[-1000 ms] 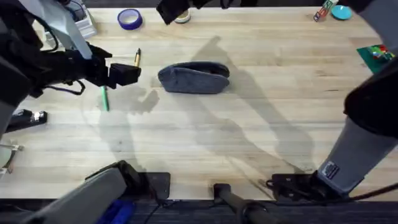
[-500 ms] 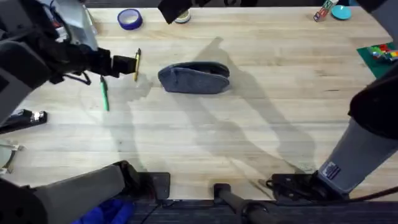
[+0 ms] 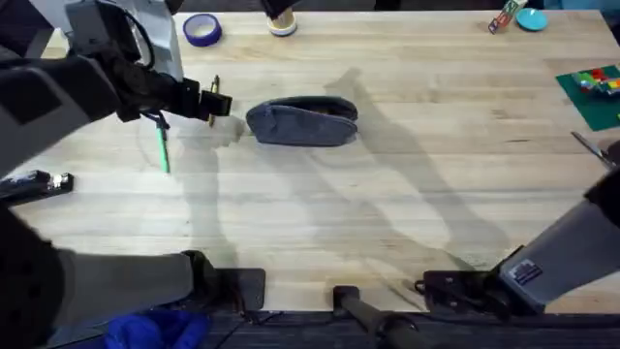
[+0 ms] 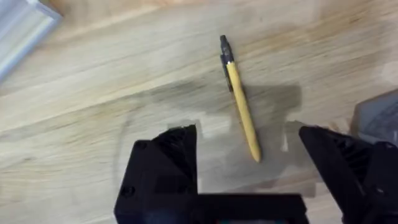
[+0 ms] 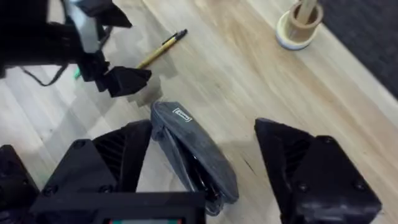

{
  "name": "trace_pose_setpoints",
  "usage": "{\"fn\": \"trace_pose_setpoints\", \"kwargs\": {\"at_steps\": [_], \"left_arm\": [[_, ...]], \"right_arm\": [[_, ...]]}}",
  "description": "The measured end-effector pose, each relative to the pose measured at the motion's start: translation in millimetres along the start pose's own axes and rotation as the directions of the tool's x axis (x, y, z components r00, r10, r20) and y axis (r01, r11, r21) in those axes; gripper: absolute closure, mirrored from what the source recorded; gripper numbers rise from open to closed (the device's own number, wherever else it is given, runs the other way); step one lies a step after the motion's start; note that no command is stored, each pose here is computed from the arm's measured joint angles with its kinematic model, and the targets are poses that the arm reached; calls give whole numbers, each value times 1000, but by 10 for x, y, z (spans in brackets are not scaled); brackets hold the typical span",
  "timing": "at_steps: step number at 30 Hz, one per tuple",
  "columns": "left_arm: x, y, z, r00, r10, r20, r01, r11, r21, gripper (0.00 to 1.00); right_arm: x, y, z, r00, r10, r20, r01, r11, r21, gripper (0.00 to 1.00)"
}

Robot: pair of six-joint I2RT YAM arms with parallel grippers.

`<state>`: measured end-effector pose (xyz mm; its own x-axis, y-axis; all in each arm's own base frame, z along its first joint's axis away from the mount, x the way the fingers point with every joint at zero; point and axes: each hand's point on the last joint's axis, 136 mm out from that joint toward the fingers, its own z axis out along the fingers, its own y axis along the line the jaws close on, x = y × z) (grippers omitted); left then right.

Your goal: Unzip the bag, pick up the pens from the table one at a time and place them inside, then zip the bag closed.

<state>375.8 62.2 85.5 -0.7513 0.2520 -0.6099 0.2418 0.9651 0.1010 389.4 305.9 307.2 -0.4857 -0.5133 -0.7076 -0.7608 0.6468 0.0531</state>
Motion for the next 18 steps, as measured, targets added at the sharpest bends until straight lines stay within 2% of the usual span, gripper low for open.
{"fn": "trace_pose_setpoints", "kwargs": {"at_steps": [6, 18], "left_arm": [[96, -45, 148, 999, -21, -34, 22, 999, 28, 8], [142, -102, 201, 998, -28, -49, 30, 998, 58, 8]], "right_arm": [[-70, 11, -207, 999, -14, 36, 13, 1000, 23, 3], [-35, 0, -190, 1000, -15, 25, 14, 1000, 28, 3]]}}
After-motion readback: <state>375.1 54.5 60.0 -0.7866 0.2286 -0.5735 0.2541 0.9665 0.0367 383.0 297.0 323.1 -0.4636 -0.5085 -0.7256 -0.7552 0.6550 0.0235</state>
